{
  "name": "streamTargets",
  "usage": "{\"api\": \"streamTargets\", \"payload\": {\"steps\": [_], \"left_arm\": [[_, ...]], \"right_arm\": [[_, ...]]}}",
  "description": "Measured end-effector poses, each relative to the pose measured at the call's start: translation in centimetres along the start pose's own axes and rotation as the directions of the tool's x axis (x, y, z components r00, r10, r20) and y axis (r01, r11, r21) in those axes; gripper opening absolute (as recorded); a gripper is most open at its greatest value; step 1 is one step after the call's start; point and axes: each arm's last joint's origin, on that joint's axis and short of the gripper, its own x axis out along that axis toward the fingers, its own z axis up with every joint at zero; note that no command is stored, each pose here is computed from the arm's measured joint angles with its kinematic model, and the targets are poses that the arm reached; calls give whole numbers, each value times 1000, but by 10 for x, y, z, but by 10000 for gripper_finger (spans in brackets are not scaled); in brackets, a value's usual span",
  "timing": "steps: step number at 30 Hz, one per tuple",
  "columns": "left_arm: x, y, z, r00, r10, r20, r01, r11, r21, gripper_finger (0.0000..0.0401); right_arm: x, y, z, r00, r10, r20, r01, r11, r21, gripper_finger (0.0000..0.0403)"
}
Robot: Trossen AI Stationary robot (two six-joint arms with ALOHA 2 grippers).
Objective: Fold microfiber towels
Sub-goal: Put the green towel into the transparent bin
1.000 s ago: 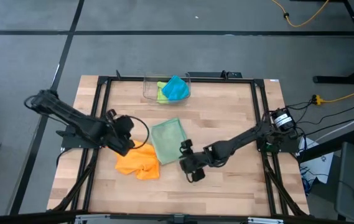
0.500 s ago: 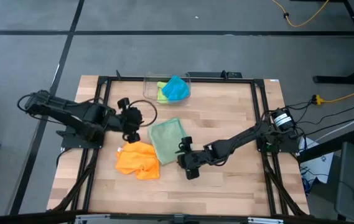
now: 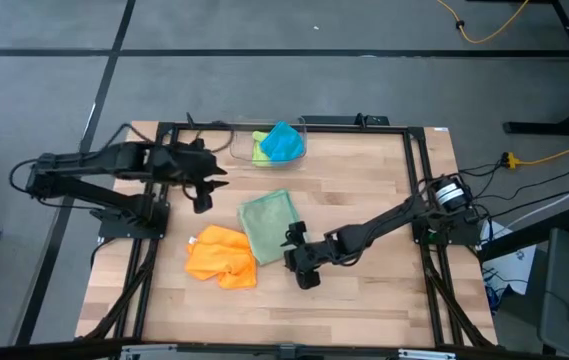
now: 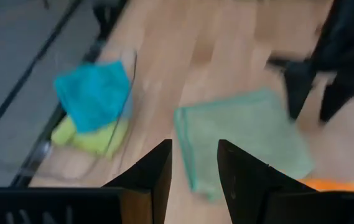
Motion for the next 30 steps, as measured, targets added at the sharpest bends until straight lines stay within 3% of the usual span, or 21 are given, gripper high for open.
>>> {"api": "streamTargets", "payload": {"steps": [3,6,10,15,17,24,27,30], "left_arm": [[-5,0,-4,990,-38,135,38,999,0,120],[0,-1,-20,970,-97,222,92,995,33,120],[13,-3,-42,946,-110,305,115,993,2,120],[36,-7,-64,932,-117,342,140,989,-44,120],[45,-11,-71,921,-157,358,194,979,-70,120],[82,-45,-95,832,-409,375,474,875,-97,120],[97,-66,-100,828,-440,349,497,863,-91,120],[113,-89,-100,859,-419,294,458,886,-76,120]], "right_arm": [[7,2,-2,1000,-2,-5,2,1000,-1,282],[13,4,-5,1000,1,-11,-1,1000,-4,282],[16,4,-7,999,-37,-19,37,999,-6,282],[19,5,-13,995,-73,-63,71,997,-22,282],[18,5,-15,993,-75,-88,72,997,-34,282],[-6,4,-1,980,-80,-181,67,995,-79,282],[-18,2,5,958,-116,-262,104,993,-56,282],[-22,-1,5,942,-125,-311,136,991,12,282]]}}
